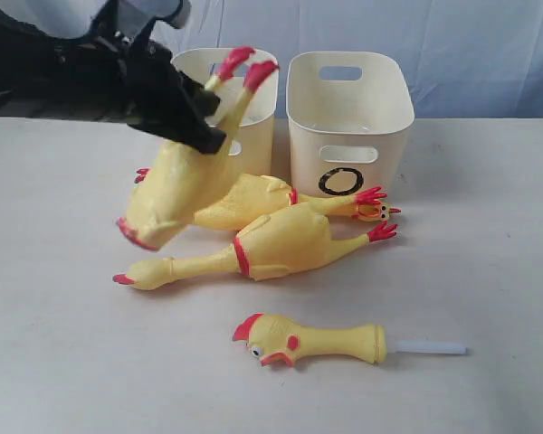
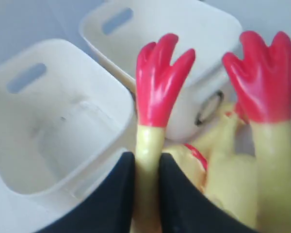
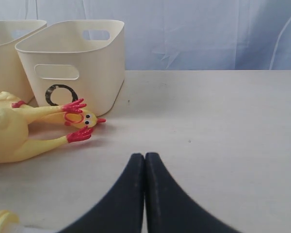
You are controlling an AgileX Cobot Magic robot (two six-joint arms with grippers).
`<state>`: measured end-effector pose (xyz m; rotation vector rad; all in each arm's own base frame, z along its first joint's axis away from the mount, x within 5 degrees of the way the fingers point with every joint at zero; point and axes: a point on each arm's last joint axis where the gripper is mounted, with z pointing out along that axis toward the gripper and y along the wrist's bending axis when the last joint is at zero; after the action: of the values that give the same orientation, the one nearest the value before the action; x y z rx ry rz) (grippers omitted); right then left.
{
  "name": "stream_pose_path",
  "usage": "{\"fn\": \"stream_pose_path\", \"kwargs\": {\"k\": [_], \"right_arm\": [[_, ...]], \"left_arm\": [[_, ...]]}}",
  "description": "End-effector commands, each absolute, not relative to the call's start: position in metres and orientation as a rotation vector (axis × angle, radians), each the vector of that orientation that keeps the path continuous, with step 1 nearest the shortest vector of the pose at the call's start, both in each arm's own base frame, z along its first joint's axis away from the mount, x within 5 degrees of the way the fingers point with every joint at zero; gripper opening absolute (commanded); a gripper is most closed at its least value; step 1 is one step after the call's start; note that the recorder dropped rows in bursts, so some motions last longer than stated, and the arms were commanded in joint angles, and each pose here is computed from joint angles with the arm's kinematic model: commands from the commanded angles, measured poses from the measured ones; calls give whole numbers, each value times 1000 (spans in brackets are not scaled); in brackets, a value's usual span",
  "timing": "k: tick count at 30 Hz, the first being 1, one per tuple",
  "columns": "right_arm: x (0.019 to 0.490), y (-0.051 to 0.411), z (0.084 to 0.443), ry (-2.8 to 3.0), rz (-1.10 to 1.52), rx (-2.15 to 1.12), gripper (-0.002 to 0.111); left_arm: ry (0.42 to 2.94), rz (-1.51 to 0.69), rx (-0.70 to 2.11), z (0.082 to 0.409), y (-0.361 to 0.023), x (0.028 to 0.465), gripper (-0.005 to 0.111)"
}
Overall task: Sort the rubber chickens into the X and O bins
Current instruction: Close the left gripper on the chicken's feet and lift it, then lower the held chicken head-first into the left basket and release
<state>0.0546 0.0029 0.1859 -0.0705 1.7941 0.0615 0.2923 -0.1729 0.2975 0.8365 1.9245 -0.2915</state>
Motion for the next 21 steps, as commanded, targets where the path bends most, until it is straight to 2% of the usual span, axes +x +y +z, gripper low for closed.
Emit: {"fn": "stream_pose_path", "kwargs": {"k": [1,4,7,13,21], "right_arm": [[54,3,186,1784,64,-75,0],[54,3,186,1784,64,-75,0],[54,3,186,1784,64,-75,0],[54,3,186,1784,64,-75,0],[54,3,186,1784,64,-75,0]], "left_arm": [[1705,-174,404,334,-156,313,0],[1612,-122,350,350,-158,327,0],[1600,-112,378,350,-167,342,0],[1586,-61,405,329,-190,388,0],[1545,-17,342,314,-201,424,0]]}}
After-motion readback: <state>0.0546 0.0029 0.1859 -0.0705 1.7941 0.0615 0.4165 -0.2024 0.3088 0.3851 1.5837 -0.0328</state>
